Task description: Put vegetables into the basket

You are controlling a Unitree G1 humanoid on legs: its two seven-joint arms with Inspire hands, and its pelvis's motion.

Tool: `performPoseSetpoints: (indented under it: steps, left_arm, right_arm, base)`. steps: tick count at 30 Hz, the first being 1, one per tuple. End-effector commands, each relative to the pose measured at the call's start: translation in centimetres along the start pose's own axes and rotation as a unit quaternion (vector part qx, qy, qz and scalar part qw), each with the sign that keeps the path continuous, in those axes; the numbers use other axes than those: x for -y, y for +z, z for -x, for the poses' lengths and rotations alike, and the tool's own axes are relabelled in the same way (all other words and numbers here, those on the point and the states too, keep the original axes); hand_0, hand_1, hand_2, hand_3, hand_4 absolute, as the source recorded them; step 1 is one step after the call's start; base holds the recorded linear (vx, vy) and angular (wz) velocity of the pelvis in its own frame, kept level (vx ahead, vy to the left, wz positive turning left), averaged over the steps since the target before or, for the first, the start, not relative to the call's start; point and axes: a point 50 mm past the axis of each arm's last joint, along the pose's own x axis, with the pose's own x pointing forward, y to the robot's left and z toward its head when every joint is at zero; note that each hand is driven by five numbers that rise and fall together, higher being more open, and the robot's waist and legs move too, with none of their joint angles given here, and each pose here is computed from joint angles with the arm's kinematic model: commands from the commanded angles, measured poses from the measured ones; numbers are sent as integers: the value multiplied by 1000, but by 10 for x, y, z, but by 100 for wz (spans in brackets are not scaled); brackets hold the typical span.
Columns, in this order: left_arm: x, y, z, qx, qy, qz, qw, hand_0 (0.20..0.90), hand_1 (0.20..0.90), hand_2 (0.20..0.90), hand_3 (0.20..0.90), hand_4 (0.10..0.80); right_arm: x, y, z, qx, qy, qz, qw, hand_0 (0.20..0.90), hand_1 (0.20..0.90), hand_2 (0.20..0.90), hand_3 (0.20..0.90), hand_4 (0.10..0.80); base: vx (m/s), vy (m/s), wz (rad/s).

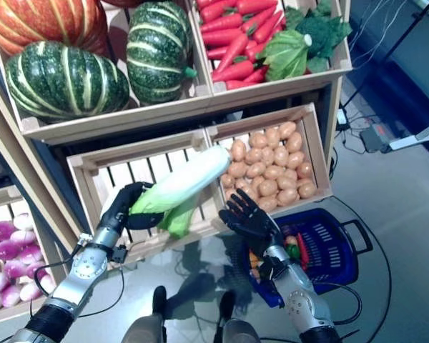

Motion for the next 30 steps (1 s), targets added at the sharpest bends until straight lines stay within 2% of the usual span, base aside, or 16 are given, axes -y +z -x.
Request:
performPoseSetpoints:
  steps: [1, 11, 30]
  left_arm:
    - [5, 34, -14, 82, -29, 57, 995, 300, 300, 300, 300, 400]
    - [23, 24, -11, 51, -96, 89, 990, 300, 300, 300, 300, 400]
    - [40, 12, -6, 17, -165, 106, 980, 300, 300, 300, 300, 400]
  right_arm:
    - [-29, 25, -3, 42, 110, -24, 993, 900, 900, 900, 900, 800]
    - [-64, 37, -17, 61, 176, -46, 981, 900, 900, 900, 900, 800]
    - [-102, 56, -33, 148, 253, -194, 936, 900, 900, 900, 900, 800]
  base:
    - [45, -5, -2]
    - [27, -3, -2]
    - [19, 4, 0]
